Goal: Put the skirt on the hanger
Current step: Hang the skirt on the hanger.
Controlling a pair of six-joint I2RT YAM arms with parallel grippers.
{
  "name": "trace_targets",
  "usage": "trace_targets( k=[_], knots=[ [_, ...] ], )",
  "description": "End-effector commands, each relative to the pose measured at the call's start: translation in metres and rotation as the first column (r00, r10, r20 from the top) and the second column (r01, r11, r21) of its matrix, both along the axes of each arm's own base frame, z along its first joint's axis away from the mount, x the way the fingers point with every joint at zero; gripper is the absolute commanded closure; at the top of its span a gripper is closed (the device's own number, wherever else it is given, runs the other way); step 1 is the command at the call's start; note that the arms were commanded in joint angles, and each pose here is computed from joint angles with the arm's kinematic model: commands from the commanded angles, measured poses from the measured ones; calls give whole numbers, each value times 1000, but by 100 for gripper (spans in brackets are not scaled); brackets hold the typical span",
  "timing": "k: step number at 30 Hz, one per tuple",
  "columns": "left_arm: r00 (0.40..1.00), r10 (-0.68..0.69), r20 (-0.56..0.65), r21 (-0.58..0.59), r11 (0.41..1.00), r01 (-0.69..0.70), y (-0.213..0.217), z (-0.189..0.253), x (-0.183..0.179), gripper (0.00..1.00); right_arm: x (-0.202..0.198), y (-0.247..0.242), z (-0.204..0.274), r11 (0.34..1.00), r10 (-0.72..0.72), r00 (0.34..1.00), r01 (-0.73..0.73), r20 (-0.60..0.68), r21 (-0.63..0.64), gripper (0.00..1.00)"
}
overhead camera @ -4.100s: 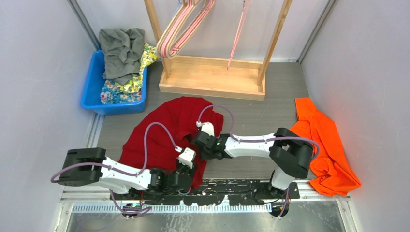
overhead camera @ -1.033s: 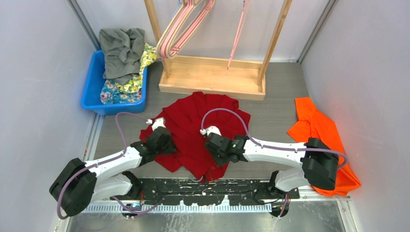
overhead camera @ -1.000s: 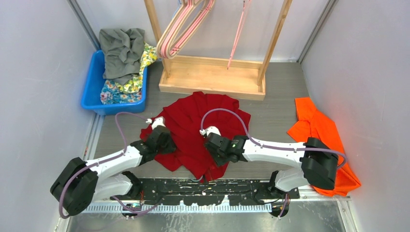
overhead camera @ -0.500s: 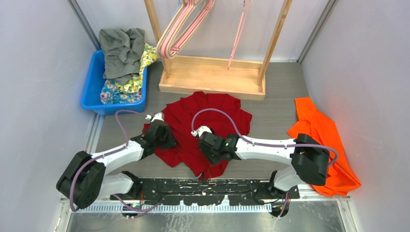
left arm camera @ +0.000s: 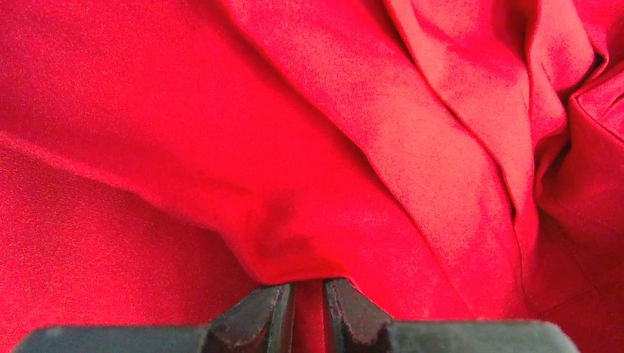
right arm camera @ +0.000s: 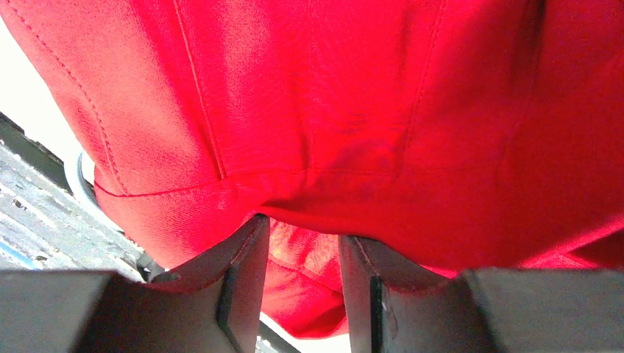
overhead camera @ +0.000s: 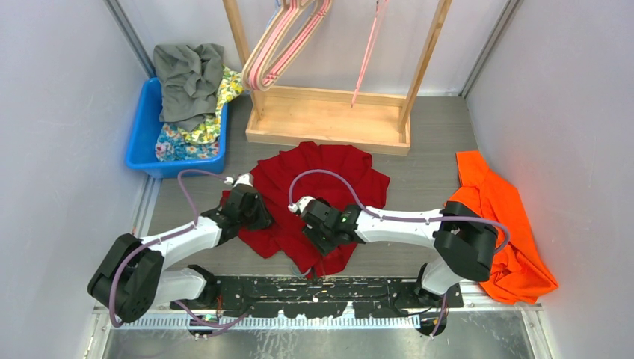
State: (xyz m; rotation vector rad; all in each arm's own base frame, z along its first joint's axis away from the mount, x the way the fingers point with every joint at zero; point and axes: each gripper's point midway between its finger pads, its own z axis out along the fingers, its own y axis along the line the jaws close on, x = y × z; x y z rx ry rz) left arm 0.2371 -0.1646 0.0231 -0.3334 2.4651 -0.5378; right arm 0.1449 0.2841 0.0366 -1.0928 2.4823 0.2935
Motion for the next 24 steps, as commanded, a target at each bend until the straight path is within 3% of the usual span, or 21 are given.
trace_targets(
  k=[1,10,13,17,24],
  knots=[
    [1000,17,-7,49,999,-17,11,-2,6,79,0,10,0,999,24,1000,-23,-16,48,55],
    [999,34,7,52,998,-35,17,5,10,79,2,8,-24,1000,12,997,-13,-73,-12,56],
    [999,49,18,56,997,-50,23,12,16,79,-1,6,-31,999,0,995,-4,-100,-46,63],
    [996,78,34,50,996,-80,34,24,26,78,-3,3,-32,998,-45,993,40,-112,-53,80],
    [995,97,38,50,994,-98,44,44,36,71,-4,3,-13,989,-143,986,146,-91,29,87]
  ],
)
